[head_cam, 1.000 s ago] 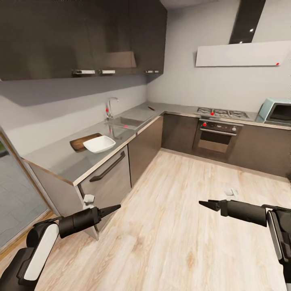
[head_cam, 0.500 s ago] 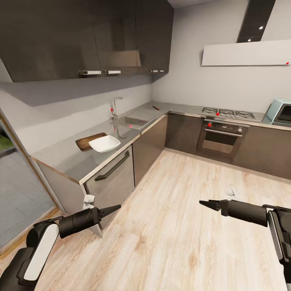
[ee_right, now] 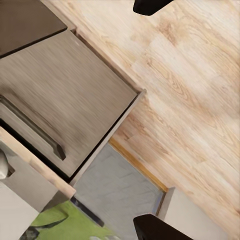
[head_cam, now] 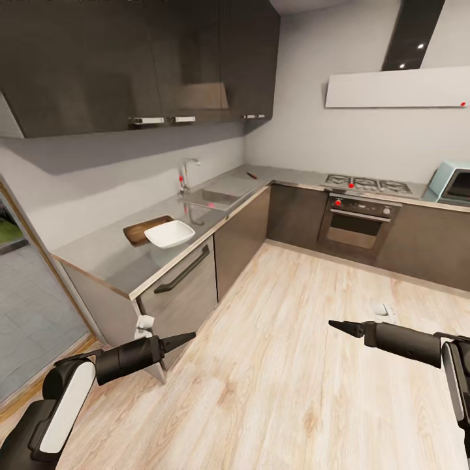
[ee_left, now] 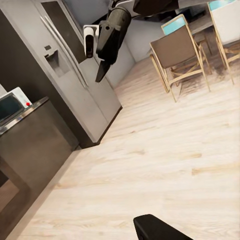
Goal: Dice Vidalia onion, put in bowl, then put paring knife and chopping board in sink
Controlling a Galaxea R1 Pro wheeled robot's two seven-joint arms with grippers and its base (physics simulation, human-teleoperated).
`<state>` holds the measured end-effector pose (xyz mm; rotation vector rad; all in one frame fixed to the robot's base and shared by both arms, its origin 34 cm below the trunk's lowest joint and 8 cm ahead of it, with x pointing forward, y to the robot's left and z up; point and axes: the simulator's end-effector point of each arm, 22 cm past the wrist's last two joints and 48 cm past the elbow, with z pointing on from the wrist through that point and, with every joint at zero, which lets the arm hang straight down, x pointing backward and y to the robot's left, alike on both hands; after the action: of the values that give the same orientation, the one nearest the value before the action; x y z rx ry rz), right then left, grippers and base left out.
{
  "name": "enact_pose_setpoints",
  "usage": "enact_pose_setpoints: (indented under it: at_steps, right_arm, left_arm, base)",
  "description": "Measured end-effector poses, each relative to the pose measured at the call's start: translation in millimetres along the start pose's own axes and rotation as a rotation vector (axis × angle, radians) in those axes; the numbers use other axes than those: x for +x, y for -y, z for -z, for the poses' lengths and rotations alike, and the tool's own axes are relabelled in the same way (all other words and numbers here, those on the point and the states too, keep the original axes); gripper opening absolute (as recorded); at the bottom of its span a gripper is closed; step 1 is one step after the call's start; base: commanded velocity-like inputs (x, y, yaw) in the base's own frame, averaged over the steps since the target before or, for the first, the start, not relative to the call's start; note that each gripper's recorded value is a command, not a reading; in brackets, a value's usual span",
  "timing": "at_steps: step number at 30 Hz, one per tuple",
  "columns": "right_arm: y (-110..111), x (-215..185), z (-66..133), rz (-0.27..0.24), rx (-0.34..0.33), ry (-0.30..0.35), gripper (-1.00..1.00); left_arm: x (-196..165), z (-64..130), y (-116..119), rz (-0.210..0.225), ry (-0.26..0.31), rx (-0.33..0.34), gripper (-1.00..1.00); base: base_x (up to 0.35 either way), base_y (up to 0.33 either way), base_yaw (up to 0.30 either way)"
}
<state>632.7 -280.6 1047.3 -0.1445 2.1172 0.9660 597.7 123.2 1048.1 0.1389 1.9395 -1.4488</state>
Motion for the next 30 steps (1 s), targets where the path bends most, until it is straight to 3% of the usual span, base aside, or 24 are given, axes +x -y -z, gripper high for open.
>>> enact_pose_setpoints:
  at_steps: [30]
  right_arm:
    - [-9.0, -16.8, 26.7, -0.015, 0.025, 0.030, 1.00]
  left_arm:
    - [-6.9, 8.1, 24.8, 0.001, 0.000, -0.001, 1.00]
  base:
    - [0.000, 0.000, 0.000]
